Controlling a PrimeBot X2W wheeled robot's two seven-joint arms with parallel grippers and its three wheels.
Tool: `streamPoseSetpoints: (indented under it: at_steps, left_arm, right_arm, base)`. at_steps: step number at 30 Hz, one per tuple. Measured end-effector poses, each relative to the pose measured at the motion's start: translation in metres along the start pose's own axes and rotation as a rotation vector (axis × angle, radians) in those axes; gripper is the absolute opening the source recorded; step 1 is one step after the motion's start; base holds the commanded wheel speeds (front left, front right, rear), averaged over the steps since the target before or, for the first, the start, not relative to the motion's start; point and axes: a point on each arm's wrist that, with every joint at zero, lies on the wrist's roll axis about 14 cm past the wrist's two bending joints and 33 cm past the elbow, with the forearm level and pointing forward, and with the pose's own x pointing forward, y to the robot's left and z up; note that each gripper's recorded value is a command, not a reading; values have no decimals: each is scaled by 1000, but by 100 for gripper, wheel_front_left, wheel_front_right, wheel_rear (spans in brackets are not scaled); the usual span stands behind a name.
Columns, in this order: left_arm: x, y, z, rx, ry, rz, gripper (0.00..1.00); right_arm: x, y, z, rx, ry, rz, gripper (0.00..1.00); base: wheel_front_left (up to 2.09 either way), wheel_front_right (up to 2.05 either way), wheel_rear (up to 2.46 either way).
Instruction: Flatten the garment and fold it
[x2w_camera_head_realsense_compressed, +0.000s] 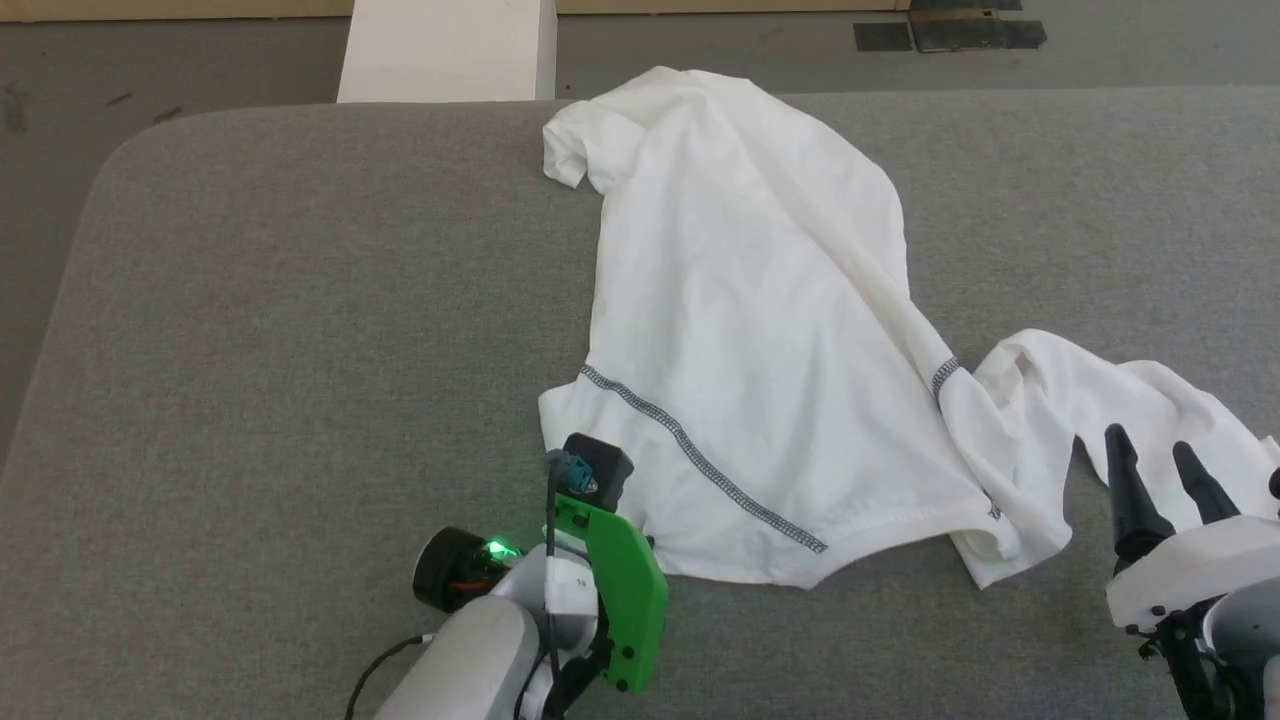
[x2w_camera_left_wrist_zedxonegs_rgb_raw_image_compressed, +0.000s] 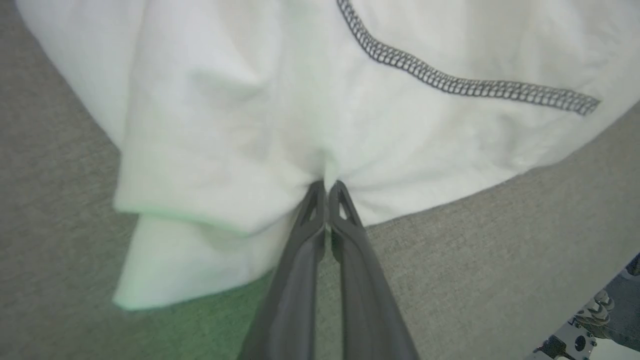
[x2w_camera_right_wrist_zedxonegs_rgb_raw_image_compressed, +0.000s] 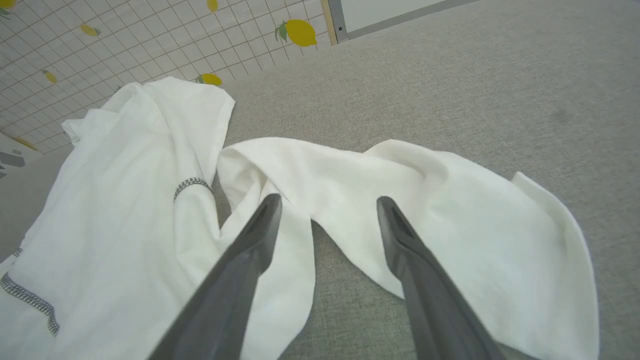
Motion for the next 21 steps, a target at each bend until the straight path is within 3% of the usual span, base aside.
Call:
streamPoseSetpoints:
  at_steps: [3, 9, 21]
  left_arm:
    - [-5, -1, 10, -53, -54, -18, 0]
    - [-26, -5, 28, -198, -197, -45, 0]
    - [-42, -5, 34, -254, -260, -43, 0]
  right_arm:
    - [1, 8, -5, -26, 28, 20, 100]
    - [-10, 19, -45, -153, 258, 45, 100]
    - [7, 17, -54, -252, 449, 2, 100]
  base:
    - [0, 0, 0]
    - [0, 0, 0]
    - [0, 0, 0]
